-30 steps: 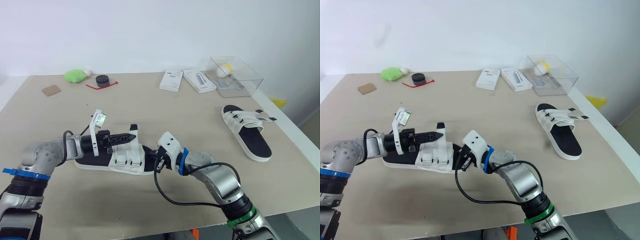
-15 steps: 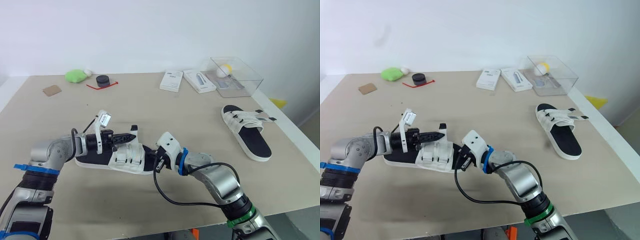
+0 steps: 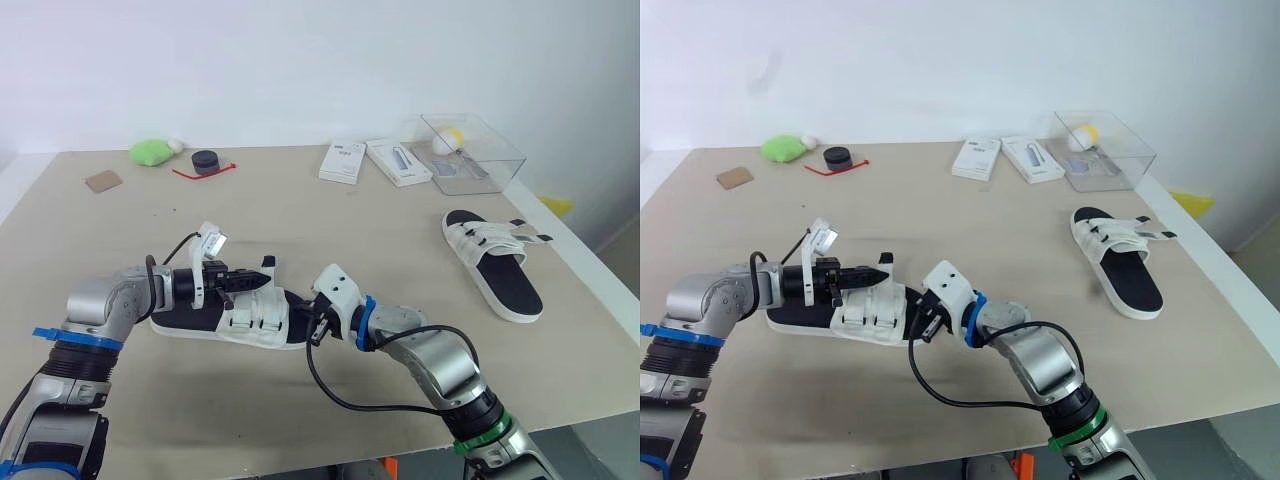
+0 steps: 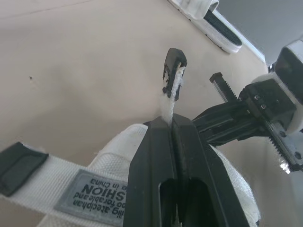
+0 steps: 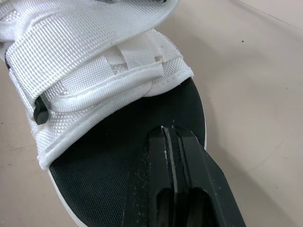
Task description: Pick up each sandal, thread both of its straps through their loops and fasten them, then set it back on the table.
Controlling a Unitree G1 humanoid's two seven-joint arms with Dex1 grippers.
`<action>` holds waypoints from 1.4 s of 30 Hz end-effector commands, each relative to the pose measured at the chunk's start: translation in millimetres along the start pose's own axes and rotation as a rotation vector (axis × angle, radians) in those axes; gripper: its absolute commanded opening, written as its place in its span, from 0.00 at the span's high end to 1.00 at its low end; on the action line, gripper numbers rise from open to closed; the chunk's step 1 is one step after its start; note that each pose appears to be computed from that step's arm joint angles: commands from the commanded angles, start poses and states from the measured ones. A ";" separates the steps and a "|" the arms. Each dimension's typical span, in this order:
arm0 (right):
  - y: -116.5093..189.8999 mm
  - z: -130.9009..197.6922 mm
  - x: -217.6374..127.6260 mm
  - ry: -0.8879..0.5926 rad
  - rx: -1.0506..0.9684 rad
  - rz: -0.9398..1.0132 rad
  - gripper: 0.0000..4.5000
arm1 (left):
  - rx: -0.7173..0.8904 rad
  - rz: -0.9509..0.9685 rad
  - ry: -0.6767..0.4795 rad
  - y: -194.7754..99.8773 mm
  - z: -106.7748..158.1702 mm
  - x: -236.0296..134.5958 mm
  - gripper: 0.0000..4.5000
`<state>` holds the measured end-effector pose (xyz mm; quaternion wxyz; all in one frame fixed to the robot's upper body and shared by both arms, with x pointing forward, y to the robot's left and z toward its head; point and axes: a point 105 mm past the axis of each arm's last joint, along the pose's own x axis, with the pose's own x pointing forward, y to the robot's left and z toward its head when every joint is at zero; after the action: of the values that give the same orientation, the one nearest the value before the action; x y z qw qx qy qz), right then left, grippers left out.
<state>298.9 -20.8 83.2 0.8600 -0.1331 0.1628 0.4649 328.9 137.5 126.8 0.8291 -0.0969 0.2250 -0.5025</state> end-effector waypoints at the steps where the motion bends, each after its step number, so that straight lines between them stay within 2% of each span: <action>1: -1.9 -25.6 0.5 0.102 0.039 -0.004 1.00 | 0.107 0.018 -0.001 -0.2 17.5 -4.5 1.00; 10: -4.2 -24.8 0.0 0.099 0.036 -0.008 1.00 | 0.140 -0.036 0.014 -7.9 17.0 -1.5 1.00; 13: -4.5 -24.5 0.0 0.099 0.036 -0.008 1.00 | 0.161 -0.036 0.019 -8.9 15.3 -0.3 0.81; 21: -4.8 -24.2 0.0 0.099 0.036 -0.007 1.00 | 0.251 0.018 0.040 -0.2 17.2 2.8 0.03; 30: -3.7 -23.9 -1.3 0.098 0.038 -0.006 1.00 | 0.472 0.054 0.100 4.4 25.8 8.1 0.03; 38: -5.3 -22.1 -1.0 0.096 0.037 -0.007 1.00 | 0.762 0.041 0.227 18.1 15.9 3.8 0.03; 42: -5.5 -21.4 -0.7 0.094 0.036 -0.007 1.00 | 0.821 0.037 0.261 22.0 11.1 4.1 0.03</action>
<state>299.6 -21.6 85.2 0.8572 -0.1332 0.1635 0.4698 351.6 140.6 127.7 0.7819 0.2829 0.1071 -0.5451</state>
